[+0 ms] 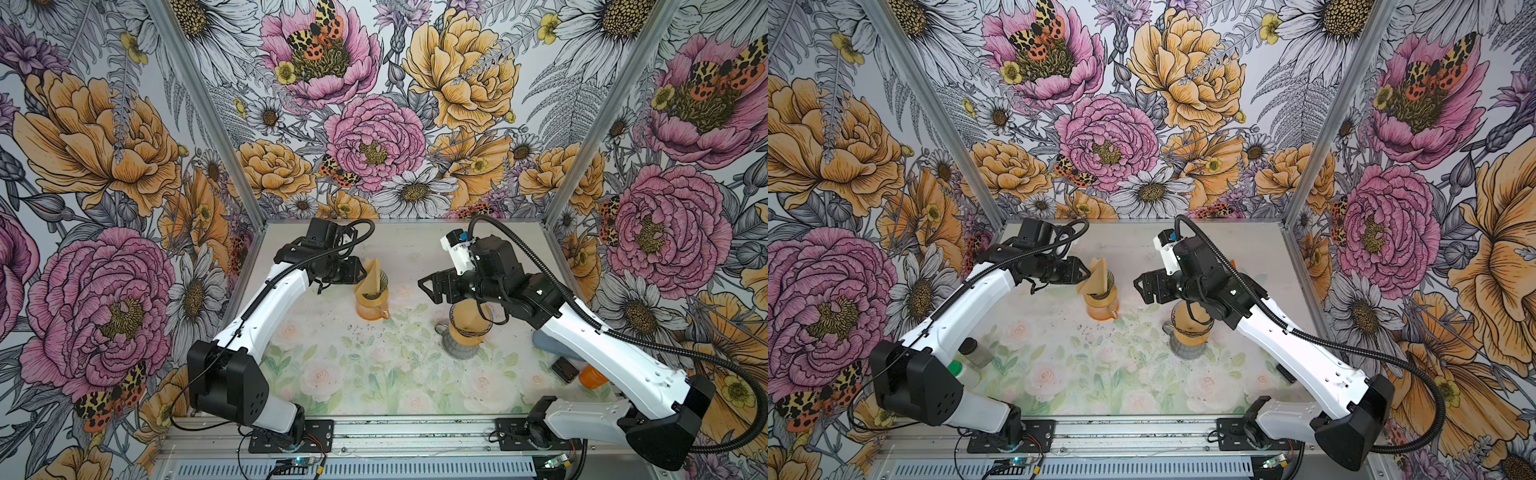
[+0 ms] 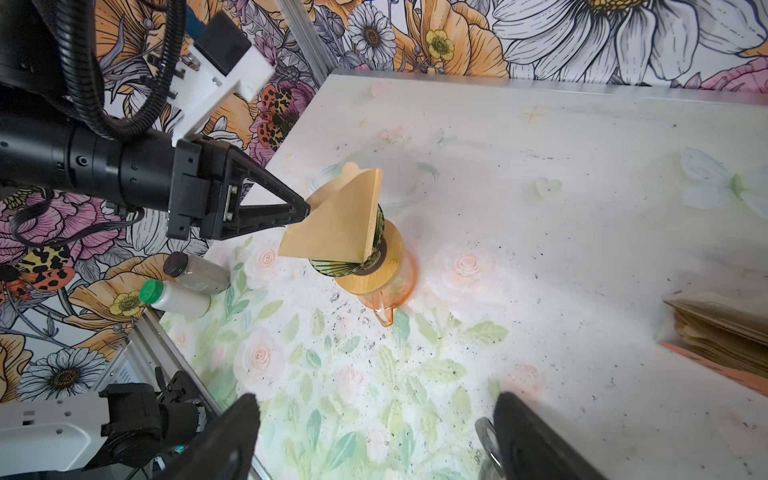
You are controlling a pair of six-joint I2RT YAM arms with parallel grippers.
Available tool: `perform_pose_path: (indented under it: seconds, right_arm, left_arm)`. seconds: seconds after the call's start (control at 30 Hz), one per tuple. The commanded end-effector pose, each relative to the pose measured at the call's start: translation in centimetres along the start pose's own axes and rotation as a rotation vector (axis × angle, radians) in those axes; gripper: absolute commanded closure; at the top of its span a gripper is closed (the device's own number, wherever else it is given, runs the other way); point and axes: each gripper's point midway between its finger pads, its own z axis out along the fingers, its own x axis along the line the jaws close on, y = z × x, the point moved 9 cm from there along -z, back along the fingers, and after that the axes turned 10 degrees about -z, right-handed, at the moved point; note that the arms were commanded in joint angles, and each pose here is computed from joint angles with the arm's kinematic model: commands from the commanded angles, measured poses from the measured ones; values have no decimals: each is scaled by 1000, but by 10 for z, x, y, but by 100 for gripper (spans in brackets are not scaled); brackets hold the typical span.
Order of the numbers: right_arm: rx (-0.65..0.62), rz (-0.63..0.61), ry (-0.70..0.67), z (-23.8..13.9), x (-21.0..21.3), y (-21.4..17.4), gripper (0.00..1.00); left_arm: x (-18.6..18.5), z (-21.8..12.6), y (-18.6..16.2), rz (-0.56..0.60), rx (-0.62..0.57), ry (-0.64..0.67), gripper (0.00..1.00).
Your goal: Place the coffee filter in the dripper
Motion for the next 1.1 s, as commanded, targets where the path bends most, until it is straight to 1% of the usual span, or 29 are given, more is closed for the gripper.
perform_pose_path:
  seconds: [0.0, 0.3, 0.5, 0.7, 1.07]
  right_arm:
    - [-34, 12, -16, -5, 0, 2, 10]
    - [-92, 41, -60, -25, -2, 1, 8]
    - [-106, 52, -77, -32, -4, -6, 6]
    - [-115, 55, -110, -36, -8, -11, 1]
    - [-138, 67, -96, -39, -7, -15, 1]
  left_arm:
    - [-10, -2, 4, 54, 0, 5, 68]
    - [-24, 19, 5, 90, 34, 46, 69]
    - [-30, 33, 0, 116, 70, 79, 69]
    - [-37, 35, -3, 147, 79, 102, 69]
    - [-40, 44, -6, 186, 115, 145, 67]
